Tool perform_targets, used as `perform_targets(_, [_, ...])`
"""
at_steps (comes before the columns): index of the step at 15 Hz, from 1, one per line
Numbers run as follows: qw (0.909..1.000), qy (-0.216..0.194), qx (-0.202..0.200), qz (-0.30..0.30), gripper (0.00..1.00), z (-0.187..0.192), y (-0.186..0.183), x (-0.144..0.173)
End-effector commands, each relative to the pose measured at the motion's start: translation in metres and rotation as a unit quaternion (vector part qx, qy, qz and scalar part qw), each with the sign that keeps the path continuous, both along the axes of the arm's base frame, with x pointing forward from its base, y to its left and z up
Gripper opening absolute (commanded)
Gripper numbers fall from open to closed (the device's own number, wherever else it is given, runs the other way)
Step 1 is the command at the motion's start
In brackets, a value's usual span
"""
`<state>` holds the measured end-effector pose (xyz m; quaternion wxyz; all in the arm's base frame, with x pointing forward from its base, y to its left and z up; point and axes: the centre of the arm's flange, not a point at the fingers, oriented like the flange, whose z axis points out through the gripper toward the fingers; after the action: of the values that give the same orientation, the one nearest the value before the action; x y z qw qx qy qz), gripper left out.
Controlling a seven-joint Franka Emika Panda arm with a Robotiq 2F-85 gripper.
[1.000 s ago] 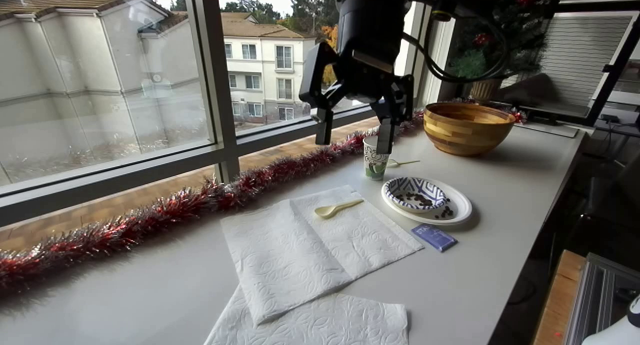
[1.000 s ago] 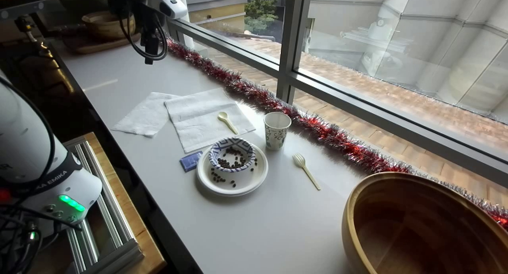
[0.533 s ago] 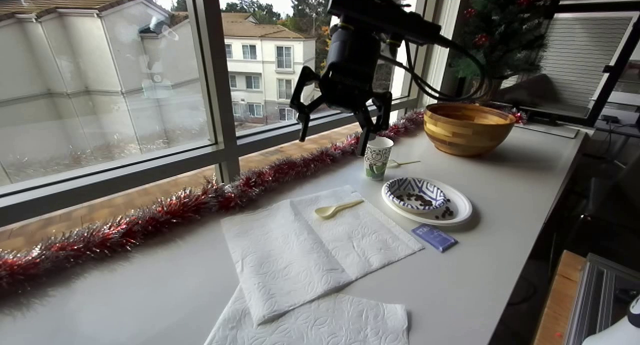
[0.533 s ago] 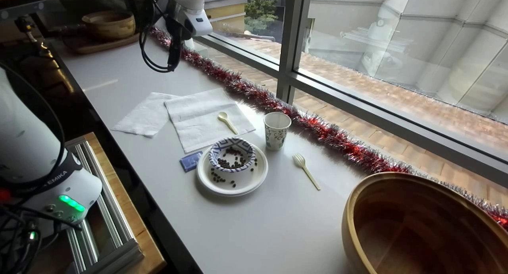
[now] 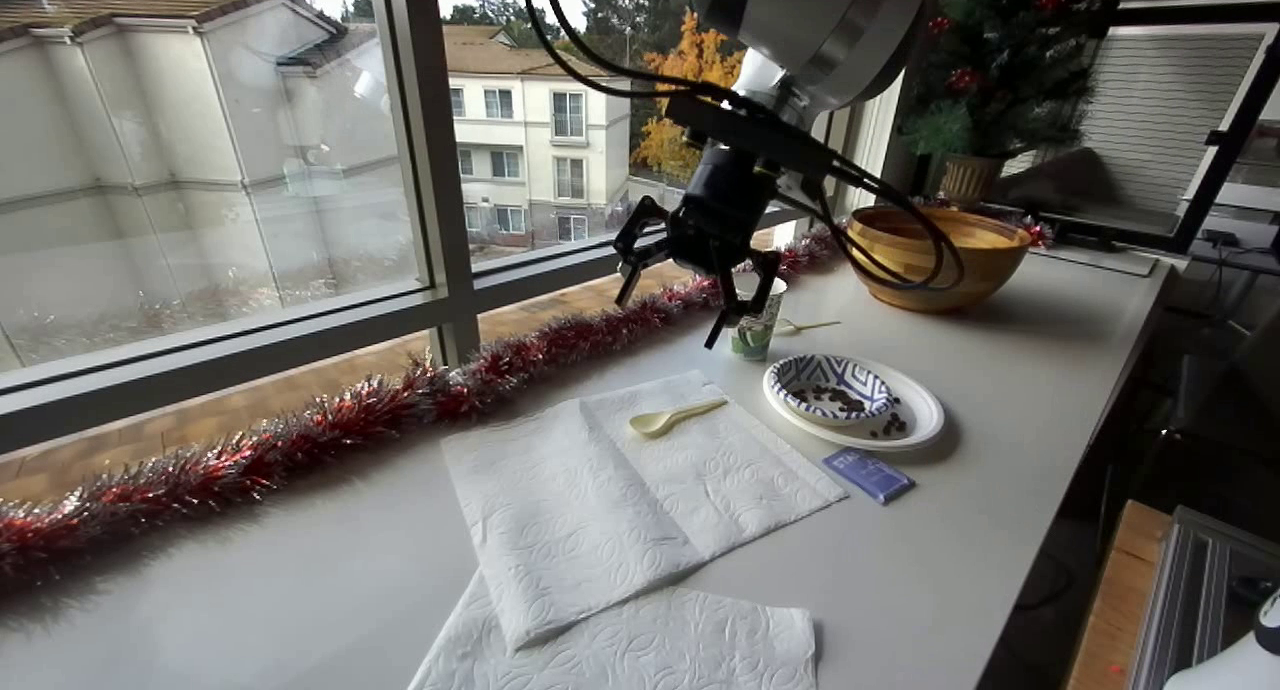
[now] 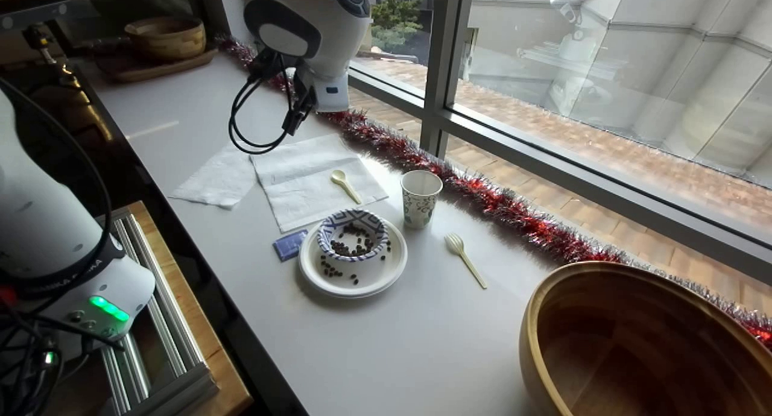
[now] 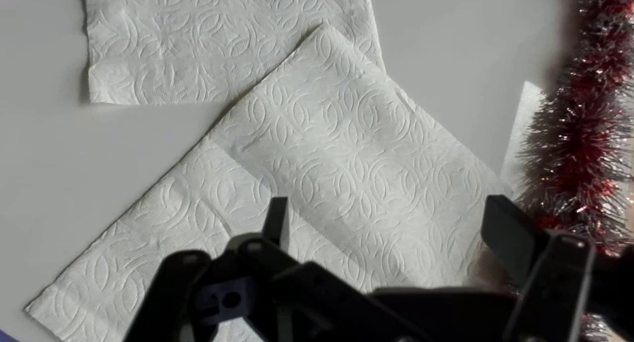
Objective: Pick up the spoon, scoop some of the paper plate contents and then put them in the cup
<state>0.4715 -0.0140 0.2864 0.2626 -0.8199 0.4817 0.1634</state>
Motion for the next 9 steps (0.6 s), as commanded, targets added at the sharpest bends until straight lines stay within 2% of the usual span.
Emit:
perform_targets(1, [0.9947,0.0,0.027,-0.099,1.0,-0.033,-0.032,0.008])
perform_targets(4, [0.982,-0.004,0.028,-0.187,1.0,-0.056,-0.056,0.009])
perform_targets(8, [0.9542,-0.007,0.026,-0.298,1.0,-0.09,-0.067,0.013])
perform_targets(9, [0.9499,-0.006,0.027,-0.311,1.0,-0.097,-0.069,0.012])
